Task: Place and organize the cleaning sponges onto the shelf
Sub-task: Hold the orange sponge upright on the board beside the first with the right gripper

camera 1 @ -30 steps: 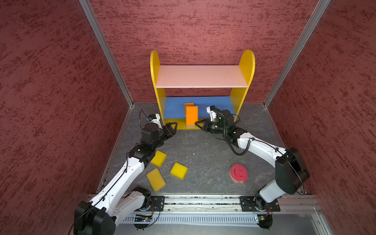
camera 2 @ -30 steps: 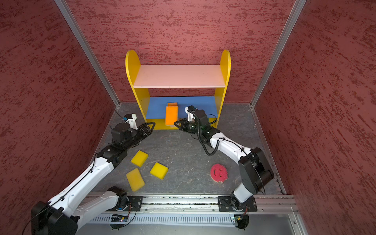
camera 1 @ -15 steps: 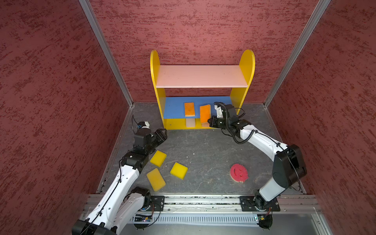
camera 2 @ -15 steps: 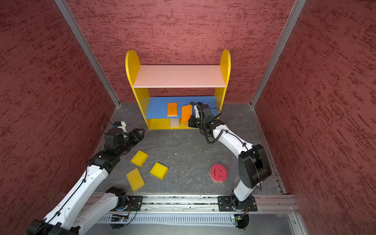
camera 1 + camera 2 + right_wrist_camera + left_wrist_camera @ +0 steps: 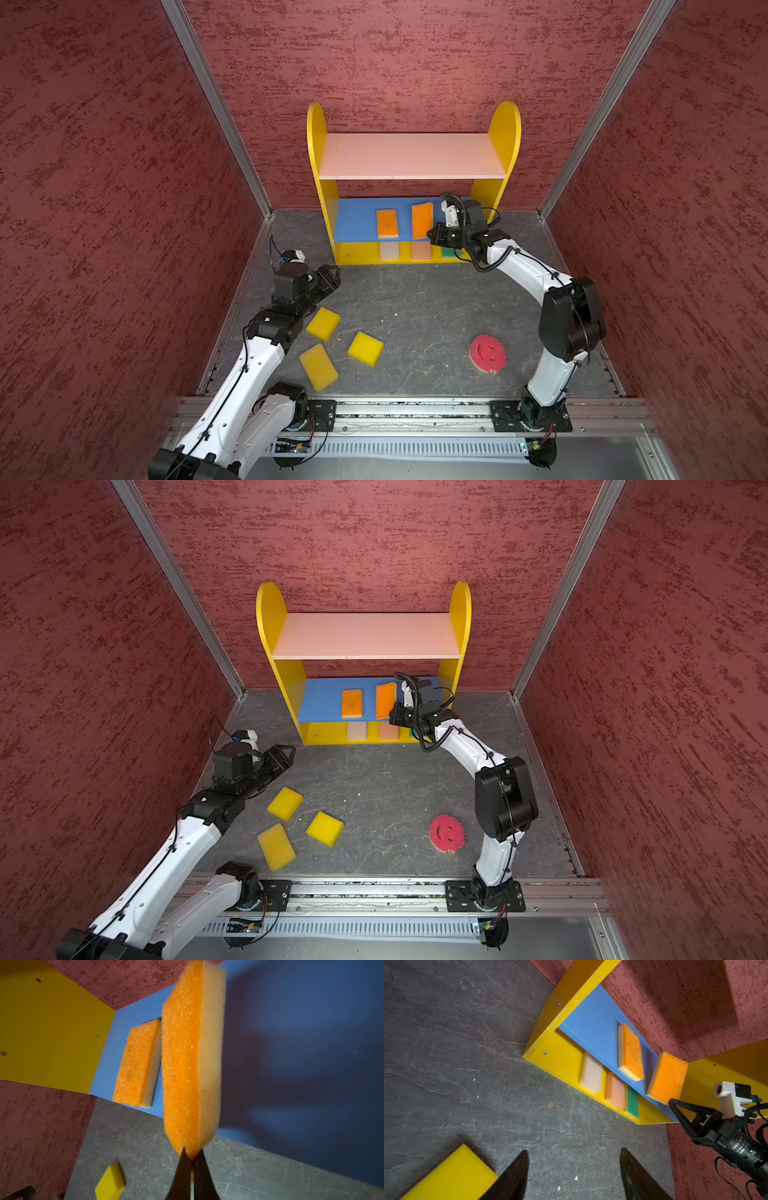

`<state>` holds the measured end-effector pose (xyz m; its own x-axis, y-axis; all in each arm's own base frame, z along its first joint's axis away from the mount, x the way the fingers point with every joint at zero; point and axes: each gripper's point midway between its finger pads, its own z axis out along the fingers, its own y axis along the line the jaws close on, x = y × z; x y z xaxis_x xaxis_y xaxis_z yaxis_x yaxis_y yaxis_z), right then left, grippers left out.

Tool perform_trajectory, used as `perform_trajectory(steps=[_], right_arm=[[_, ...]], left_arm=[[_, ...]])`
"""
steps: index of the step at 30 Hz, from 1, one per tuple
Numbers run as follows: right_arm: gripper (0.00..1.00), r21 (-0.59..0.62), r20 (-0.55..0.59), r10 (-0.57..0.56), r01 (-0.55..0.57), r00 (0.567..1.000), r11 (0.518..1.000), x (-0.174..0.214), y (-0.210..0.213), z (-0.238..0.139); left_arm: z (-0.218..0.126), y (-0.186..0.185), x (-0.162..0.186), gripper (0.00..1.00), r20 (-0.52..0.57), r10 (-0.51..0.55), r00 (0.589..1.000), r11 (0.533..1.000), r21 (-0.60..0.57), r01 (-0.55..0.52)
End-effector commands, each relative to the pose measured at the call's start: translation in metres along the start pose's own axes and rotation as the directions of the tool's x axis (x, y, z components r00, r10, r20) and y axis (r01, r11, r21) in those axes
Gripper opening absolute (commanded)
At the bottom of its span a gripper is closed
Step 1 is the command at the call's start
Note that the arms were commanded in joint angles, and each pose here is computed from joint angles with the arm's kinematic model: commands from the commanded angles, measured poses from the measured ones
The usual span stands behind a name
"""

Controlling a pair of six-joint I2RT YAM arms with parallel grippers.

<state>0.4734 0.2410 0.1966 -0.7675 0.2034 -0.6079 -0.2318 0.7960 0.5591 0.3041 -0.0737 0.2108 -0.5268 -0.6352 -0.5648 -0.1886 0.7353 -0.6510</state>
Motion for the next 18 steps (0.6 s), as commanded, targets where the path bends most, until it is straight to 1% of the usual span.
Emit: perform_trajectory(steps=[1, 9, 18], right_arm=[[0.00, -0.039, 0.007, -0.007, 0.008, 1.000, 0.999, -0.010, 0.009, -0.001], [0.00, -0.040, -0.001, 0.000, 0.000, 1.000, 0.999, -0.013, 0.006, 0.006], [0.03, -0.004, -0.006, 0.016, -0.016, 1.000, 1.000, -0.017, -0.004, 0.017]], left_arm=[[0.006, 0.001, 0.004, 0.69, -0.020, -0.012, 1.000, 1.000, 0.010, 0.012], [0.015, -0.002, 0.008, 0.69, -0.046, -0.033, 0.998, 0.999, 0.029, 0.034], [0.016, -0.002, 0.010, 0.69, -0.051, -0.037, 0.998, 0.999, 0.032, 0.039]])
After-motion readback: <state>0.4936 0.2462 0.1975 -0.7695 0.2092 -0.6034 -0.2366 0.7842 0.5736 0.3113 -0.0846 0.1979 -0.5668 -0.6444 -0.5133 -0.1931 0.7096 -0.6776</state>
